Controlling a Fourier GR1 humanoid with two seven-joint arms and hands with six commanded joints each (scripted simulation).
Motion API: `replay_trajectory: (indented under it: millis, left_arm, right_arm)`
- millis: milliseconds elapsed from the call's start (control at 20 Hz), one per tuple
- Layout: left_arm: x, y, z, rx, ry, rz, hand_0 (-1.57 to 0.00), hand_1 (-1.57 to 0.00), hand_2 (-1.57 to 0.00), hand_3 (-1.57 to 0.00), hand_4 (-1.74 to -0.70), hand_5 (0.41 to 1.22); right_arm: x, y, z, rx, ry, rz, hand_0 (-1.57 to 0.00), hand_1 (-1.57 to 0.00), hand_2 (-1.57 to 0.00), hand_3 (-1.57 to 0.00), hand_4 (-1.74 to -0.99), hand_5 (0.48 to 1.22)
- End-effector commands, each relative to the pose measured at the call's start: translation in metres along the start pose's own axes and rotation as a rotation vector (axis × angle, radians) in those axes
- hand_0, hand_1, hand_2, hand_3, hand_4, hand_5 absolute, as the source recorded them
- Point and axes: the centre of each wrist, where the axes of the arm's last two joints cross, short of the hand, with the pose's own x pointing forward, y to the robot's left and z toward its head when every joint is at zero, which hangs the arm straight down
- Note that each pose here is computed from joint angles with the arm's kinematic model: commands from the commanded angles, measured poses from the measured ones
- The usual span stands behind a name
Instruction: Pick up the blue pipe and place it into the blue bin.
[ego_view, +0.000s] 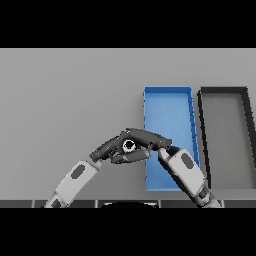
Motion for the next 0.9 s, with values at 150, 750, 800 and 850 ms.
replay_trajectory:
  millis: [150, 750, 800, 850]
  left_arm:
    - [-0.002, 0.007, 0.006, -0.065, -0.019, -0.087, -0.38, -0.35, -0.32, -0.35, -1.09, 1.113]
    - [-0.007, 0.006, 0.006, -0.029, 0.113, -0.056, -0.03, -0.02, -0.02, -0.02, -0.89, 0.576]
    - [-0.007, 0.005, 0.002, -0.022, 0.133, -0.060, -0.02, -0.02, -0.02, -0.02, -0.90, 0.569]
    - [-0.006, 0.004, 0.003, -0.019, 0.134, -0.061, -0.02, -0.01, -0.01, -0.01, -0.90, 0.562]
  right_arm:
    - [0.006, 0.003, -0.002, 0.003, 0.010, 0.011, -1.56, -1.56, -1.56, -1.56, -1.492, 1.207]
    - [0.008, -0.002, -0.003, -0.007, -0.036, 0.019, -1.57, -1.57, -1.57, -1.57, -1.489, 1.220]
    - [0.008, 0.000, -0.002, -0.013, -0.035, 0.011, -1.57, -1.57, -1.57, -1.57, -1.488, 1.220]
    - [0.010, -0.002, -0.004, -0.020, -0.031, -0.001, -1.57, -1.57, -1.57, -1.57, -1.489, 1.220]
